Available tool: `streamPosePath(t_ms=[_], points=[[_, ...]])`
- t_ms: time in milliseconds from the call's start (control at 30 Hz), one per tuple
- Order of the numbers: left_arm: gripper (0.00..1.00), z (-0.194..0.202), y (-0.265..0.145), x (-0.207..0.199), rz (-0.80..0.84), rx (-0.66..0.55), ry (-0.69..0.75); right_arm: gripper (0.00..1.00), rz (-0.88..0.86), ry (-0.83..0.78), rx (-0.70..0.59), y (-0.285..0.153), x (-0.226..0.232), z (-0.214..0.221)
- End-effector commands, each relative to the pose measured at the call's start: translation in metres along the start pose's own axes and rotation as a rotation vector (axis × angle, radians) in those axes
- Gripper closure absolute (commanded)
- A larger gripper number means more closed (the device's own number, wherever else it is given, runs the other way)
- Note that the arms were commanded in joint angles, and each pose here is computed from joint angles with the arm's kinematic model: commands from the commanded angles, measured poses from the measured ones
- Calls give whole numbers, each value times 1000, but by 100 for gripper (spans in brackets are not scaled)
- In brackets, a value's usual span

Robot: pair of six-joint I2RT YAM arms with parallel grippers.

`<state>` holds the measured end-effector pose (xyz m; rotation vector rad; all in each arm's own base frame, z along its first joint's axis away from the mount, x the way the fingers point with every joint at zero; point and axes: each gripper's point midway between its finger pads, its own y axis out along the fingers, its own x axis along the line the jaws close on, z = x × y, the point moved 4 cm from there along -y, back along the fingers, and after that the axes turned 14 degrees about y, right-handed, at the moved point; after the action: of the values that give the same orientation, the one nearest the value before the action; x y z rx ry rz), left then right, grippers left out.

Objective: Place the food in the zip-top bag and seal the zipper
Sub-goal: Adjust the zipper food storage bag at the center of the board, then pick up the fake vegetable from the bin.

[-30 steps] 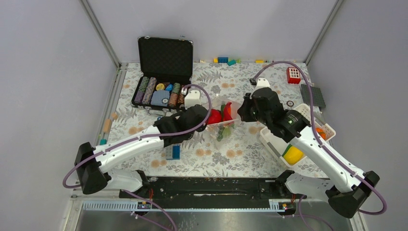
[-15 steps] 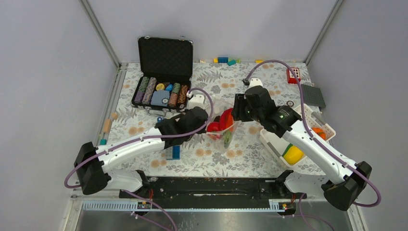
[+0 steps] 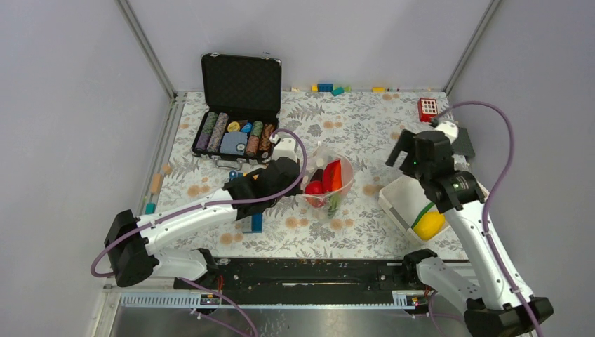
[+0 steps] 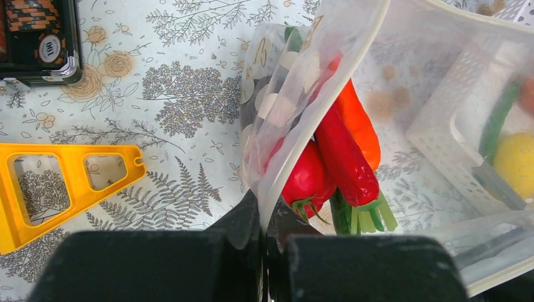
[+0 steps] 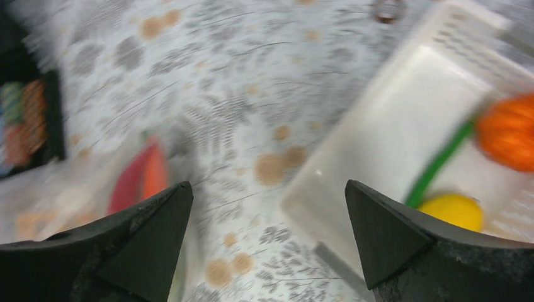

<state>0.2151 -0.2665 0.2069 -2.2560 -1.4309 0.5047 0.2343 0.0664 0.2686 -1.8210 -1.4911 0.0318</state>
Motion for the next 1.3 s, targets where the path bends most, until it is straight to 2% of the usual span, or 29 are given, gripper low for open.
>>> streamPosePath(t_ms=[0,233,633,833,1000,1267], points=[[100,-17,-4,-7,48,-67,-41,0,314,61,-37,16,-65,-9],[100,-17,-4,-10,71,-71,-47,0,690,101,-30,49,-139,-23],[100,-14,-1,-16,105,-59,-39,0,1021,-9,15,96,-209,-39],[100,-14,-1,-18,115,-57,-30,0,1058,14,31,104,-230,-31],[100,-15,-3,-16,116,-70,-32,0,955,57,48,127,-237,-21],[100,-12,-3,-13,109,-73,-29,0,891,41,157,132,-246,-11]])
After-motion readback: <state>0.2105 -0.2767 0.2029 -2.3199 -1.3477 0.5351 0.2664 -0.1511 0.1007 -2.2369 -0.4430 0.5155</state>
